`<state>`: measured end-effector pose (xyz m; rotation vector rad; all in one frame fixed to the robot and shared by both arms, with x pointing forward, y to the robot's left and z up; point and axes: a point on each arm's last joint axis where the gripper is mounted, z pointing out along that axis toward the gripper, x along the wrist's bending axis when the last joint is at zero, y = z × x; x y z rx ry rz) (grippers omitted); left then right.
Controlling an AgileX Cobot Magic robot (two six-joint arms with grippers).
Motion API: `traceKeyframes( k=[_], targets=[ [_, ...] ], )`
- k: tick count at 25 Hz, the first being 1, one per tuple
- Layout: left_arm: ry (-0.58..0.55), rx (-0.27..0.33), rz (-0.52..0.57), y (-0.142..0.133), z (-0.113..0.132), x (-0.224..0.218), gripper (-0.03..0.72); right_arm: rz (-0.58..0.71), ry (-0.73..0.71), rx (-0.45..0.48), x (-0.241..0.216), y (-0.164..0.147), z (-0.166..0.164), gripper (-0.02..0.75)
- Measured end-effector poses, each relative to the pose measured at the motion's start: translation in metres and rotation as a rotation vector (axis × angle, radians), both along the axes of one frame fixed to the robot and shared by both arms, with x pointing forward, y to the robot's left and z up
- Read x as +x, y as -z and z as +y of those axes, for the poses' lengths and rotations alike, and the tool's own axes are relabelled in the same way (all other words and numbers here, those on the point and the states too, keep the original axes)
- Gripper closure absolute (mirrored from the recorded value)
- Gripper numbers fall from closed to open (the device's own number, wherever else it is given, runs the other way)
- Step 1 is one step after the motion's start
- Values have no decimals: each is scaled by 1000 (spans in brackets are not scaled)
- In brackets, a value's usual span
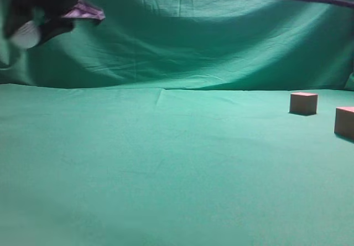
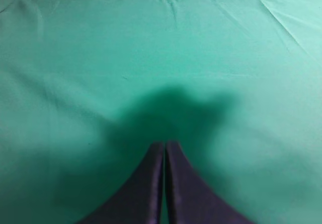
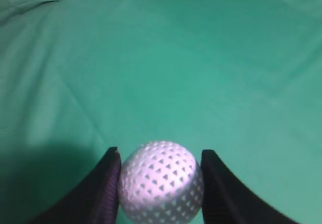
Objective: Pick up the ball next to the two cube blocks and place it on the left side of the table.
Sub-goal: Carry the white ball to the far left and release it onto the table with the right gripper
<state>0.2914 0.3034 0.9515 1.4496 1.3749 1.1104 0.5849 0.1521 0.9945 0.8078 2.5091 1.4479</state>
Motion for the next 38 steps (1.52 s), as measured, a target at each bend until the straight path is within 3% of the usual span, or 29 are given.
traceKeyframes(
  k=[5,14,18,24,27,30,35,38],
  targets=[
    [0,0,0,0,0,0,688,-40,-32,13,-13,53,36,425],
    [0,0,0,0,0,0,688,-77,-46,-25,-13,98,43,425],
    [0,0,0,0,0,0,688,-72,-43,-15,-13,97,43,425],
    [0,0,0,0,0,0,688,-59,-46,-23,-11,94,40,121],
    [0,0,0,0,0,0,688,-56,-48,-23,-2,65,29,93],
    [0,0,0,0,0,0,688,-72,-68,-49,7,6,4,93],
    [0,0,0,0,0,0,688,-19,-101,-161,-2,-104,-63,607],
    [0,0,0,0,0,0,688,38,-46,-217,-18,-157,-106,738]
  ],
)
